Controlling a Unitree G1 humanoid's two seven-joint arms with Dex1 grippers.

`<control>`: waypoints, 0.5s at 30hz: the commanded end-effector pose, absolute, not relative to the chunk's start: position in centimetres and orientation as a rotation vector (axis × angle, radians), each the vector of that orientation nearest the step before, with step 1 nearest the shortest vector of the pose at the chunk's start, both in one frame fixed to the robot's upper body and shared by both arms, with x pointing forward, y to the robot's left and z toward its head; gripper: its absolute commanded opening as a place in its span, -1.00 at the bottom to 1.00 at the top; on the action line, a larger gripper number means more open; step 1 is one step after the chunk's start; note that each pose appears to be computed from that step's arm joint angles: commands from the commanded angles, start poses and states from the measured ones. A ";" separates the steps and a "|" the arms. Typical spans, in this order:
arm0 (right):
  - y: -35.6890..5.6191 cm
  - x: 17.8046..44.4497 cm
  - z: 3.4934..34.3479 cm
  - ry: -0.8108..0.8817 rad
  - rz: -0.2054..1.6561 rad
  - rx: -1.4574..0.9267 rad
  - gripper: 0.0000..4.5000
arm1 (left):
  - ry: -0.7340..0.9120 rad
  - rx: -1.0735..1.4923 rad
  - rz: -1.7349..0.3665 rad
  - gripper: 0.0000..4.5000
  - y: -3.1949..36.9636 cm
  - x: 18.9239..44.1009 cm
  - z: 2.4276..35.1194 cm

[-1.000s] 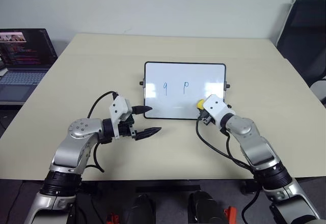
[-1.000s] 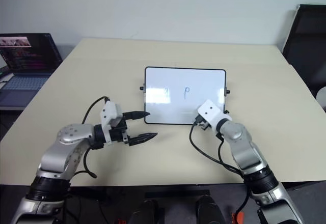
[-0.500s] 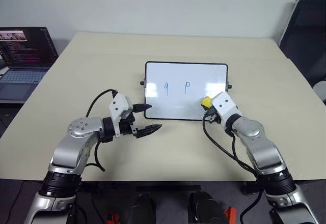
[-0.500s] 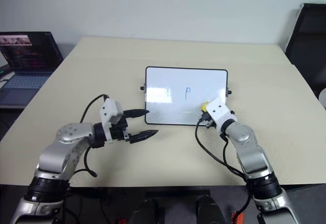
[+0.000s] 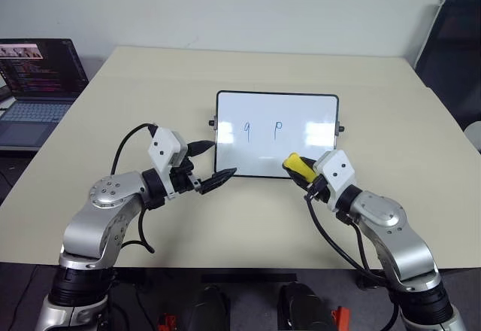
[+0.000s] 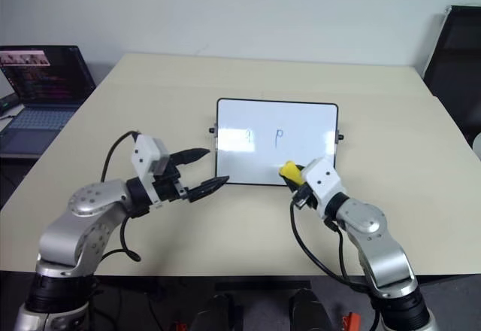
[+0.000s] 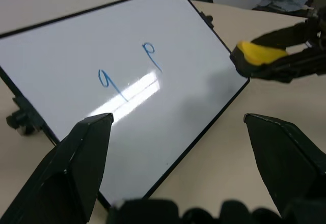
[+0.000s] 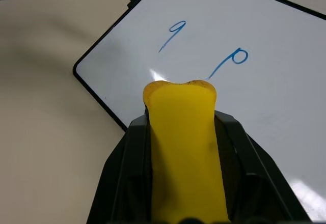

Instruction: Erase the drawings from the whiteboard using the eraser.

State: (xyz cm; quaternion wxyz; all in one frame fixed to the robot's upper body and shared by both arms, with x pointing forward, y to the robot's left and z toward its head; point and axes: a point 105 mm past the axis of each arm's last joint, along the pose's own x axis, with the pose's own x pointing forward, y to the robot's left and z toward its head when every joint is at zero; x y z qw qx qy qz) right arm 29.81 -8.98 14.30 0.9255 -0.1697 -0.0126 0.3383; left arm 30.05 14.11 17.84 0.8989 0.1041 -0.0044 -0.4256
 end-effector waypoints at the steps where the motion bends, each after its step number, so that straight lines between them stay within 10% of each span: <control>1: -8.1 29.1 15.6 -0.087 0.736 -0.339 -0.43 | -0.066 0.226 -0.856 1.00 13.6 29.2 20.2; 15: -6.6 30.1 16.3 -0.126 0.800 -0.372 -0.43 | -0.044 0.224 -0.795 1.00 14.1 29.9 20.3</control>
